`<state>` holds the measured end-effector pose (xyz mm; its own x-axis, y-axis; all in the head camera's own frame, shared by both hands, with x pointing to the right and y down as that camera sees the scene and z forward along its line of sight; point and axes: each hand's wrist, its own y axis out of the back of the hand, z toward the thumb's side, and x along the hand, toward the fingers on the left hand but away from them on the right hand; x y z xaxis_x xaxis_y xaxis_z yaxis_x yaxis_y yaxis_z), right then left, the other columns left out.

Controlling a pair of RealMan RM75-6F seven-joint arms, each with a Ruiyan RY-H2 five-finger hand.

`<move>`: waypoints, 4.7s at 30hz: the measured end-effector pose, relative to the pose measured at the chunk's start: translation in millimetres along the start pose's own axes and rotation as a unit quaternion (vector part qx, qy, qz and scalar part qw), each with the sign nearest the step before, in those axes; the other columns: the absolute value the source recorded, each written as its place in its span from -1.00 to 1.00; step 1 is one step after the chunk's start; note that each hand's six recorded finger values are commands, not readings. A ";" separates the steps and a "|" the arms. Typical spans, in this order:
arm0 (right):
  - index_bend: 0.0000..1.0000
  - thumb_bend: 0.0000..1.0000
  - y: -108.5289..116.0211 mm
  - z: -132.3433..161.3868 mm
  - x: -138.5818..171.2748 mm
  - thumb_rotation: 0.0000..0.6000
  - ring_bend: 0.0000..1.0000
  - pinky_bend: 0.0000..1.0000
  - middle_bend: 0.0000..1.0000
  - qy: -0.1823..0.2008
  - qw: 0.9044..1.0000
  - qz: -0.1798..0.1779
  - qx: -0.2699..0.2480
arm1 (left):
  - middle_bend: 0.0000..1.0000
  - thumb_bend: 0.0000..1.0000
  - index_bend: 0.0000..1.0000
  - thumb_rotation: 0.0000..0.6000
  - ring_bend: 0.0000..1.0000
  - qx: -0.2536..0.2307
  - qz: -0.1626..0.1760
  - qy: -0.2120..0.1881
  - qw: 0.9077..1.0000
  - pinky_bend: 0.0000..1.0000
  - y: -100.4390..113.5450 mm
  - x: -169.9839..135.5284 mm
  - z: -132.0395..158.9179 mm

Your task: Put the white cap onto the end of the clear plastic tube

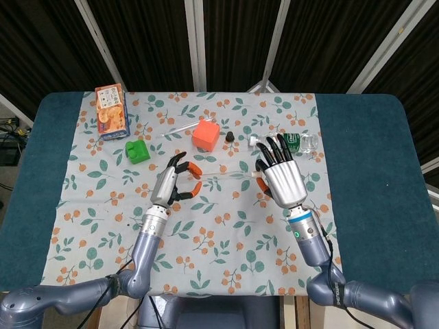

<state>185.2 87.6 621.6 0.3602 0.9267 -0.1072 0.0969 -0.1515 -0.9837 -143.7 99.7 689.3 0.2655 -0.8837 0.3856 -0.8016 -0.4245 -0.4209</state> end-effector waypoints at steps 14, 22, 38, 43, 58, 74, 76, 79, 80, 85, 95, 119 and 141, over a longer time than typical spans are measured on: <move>0.20 -0.19 -3.5 4.1 2.6 1.00 -0.77 -0.87 -0.54 -0.002 1.000 0.002 -0.004 | 0.04 0.67 0.15 1.00 -0.84 -0.004 -0.001 -0.002 1.000 -1.00 -0.5 -0.9 -1.5; 0.20 -0.19 -4.2 1.9 2.6 1.00 -0.77 -0.87 -0.54 -0.007 1.000 0.004 -0.005 | 0.04 0.67 0.15 1.00 -0.84 -0.006 -0.003 -0.001 1.000 -1.00 -1.4 -2.6 -1.9; 0.20 -0.18 -3.8 5.7 2.7 1.00 -0.77 -0.87 -0.54 -0.011 1.000 0.005 -0.016 | 0.04 0.67 0.15 1.00 -0.84 -0.013 -0.003 -0.006 1.000 -1.00 -5.7 -3.9 3.1; 0.20 -0.18 -3.8 5.9 3.0 1.00 -0.77 -0.87 -0.54 -0.012 1.000 0.005 -0.018 | 0.04 0.67 0.15 1.00 -0.84 -0.015 -0.003 -0.006 1.000 -1.00 -7.0 -3.8 4.0; 0.20 -0.18 -4.8 10.1 3.0 1.00 -0.77 -0.87 -0.54 -0.013 1.000 0.007 -0.026 | 0.04 0.67 0.15 1.00 -0.84 -0.016 -0.006 -0.009 1.000 -1.00 -11.2 -3.9 5.5; 0.20 -0.18 -4.1 11.8 3.4 1.00 -0.77 -0.87 -0.54 -0.011 1.000 0.006 -0.025 | 0.04 0.67 0.15 1.00 -0.84 -0.021 -0.005 -0.010 1.000 -1.00 -16.2 -3.2 6.1; 0.20 -0.18 -4.1 12.1 3.4 1.00 -0.77 -0.87 -0.54 -0.010 1.000 0.006 -0.024 | 0.04 0.67 0.15 1.00 -0.84 -0.024 -0.004 -0.010 1.000 -1.00 -16.8 -3.1 6.8; 0.20 -0.18 -4.5 11.5 3.6 1.00 -0.77 -0.87 -0.54 -0.011 1.000 0.006 -0.023 | 0.04 0.67 0.15 1.00 -0.84 -0.029 -0.004 -0.008 1.000 -1.00 -18.0 -3.7 8.6; 0.20 -0.18 -4.6 11.6 3.8 1.00 -0.77 -0.87 -0.54 -0.011 1.000 0.006 -0.023 | 0.04 0.67 0.15 1.00 -0.84 -0.030 -0.003 -0.008 1.000 -1.00 -18.2 -3.8 9.3; 0.20 -0.18 -4.6 13.0 4.3 1.00 -0.77 -0.87 -0.54 -0.010 1.000 0.006 -0.025 | 0.04 0.67 0.15 1.00 -0.84 -0.033 -0.003 -0.007 0.999 -1.00 -19.5 -4.1 11.5; 0.20 -0.18 -2.4 15.4 4.3 1.00 -0.77 -0.87 -0.54 -0.009 1.000 0.004 -0.027 | 0.04 0.67 0.15 1.00 -0.84 -0.036 -0.001 -0.008 0.999 -1.00 -21.4 -5.1 13.2; -0.06 -0.18 2.9 16.1 7.9 1.00 -0.77 -0.87 -0.55 -0.007 1.000 0.003 -0.026 | 0.04 0.67 0.15 1.00 -0.84 -0.042 0.003 -0.014 0.999 -1.00 -20.4 -5.3 18.5; -0.39 -0.18 -8.1 -3.9 23.2 1.00 -0.82 -0.87 -0.63 -0.024 0.999 0.025 -0.009 | 0.04 0.67 0.15 1.00 -0.84 -0.035 0.005 -0.008 0.999 -1.00 -16.8 -10.7 4.2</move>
<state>196.4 109.0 627.6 0.3199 0.9331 -0.1643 0.0969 -0.2047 -0.9740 -130.8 115.5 688.7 0.2657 -0.8909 0.3685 -0.8394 -0.4017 -0.3660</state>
